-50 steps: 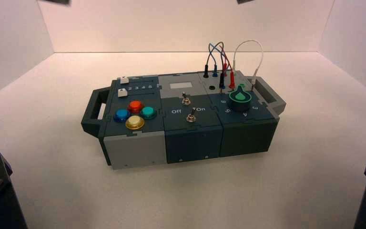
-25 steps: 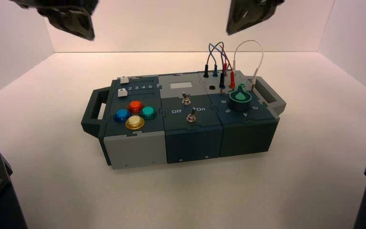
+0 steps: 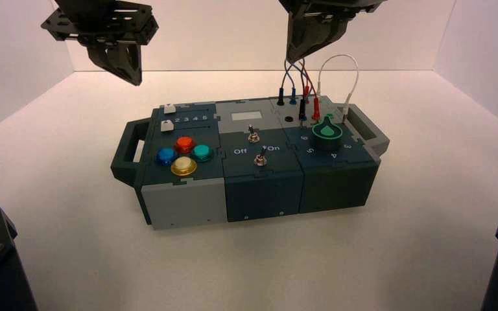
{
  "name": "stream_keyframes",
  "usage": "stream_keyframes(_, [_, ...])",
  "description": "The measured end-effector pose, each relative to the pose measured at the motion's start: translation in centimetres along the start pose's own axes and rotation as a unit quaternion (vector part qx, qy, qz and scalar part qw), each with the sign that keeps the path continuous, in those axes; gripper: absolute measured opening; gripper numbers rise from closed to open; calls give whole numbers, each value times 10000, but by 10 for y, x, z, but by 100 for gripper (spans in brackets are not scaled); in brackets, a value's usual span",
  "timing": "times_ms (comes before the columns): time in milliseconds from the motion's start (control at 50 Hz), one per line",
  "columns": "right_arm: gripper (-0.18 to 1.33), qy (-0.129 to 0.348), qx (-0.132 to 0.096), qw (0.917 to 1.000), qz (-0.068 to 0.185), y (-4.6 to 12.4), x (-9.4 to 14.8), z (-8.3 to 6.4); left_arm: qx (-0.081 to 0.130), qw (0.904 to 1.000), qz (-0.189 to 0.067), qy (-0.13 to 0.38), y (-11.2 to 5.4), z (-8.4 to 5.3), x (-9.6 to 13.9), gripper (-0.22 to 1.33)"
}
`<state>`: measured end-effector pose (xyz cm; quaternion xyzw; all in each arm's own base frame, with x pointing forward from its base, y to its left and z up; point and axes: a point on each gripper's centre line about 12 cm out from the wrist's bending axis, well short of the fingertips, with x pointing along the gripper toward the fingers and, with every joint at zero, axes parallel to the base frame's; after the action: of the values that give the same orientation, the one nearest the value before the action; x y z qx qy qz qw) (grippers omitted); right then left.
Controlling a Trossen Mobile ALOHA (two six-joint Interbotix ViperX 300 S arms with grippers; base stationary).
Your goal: Move the top slider to position 5.
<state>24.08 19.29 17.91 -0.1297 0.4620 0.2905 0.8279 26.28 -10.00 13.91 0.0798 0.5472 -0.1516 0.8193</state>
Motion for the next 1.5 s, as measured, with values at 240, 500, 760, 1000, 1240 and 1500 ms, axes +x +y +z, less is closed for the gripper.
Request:
stream_keyframes(240, [-14, 8, -7, 10000, 7, 1, 0, 0, -502, 9986, -54, 137, -7, 4, 5, -17])
stream_keyframes(500, [-14, 7, 49, 10000, 23, 1, 1, 0, -794, 9961, -30, 384, -8, 7, 23, -17])
stream_keyframes(760, [-14, -17, 111, 9999, 61, 2, 0, 0, -818, 9939, 11, 735, -9, 2, 46, -17])
stream_keyframes(1000, [-14, -17, 125, 9999, 64, 2, 0, 0, -854, 9930, 8, 815, -13, 6, 55, -17])
stream_keyframes(1240, [-14, -25, 124, 9999, 68, 2, 0, 1, -922, 9926, 9, 793, -14, 14, 59, -17])
stream_keyframes(1500, [-14, -17, 125, 9999, 67, 2, 0, 0, -908, 9926, -3, 812, -18, 19, 62, -17])
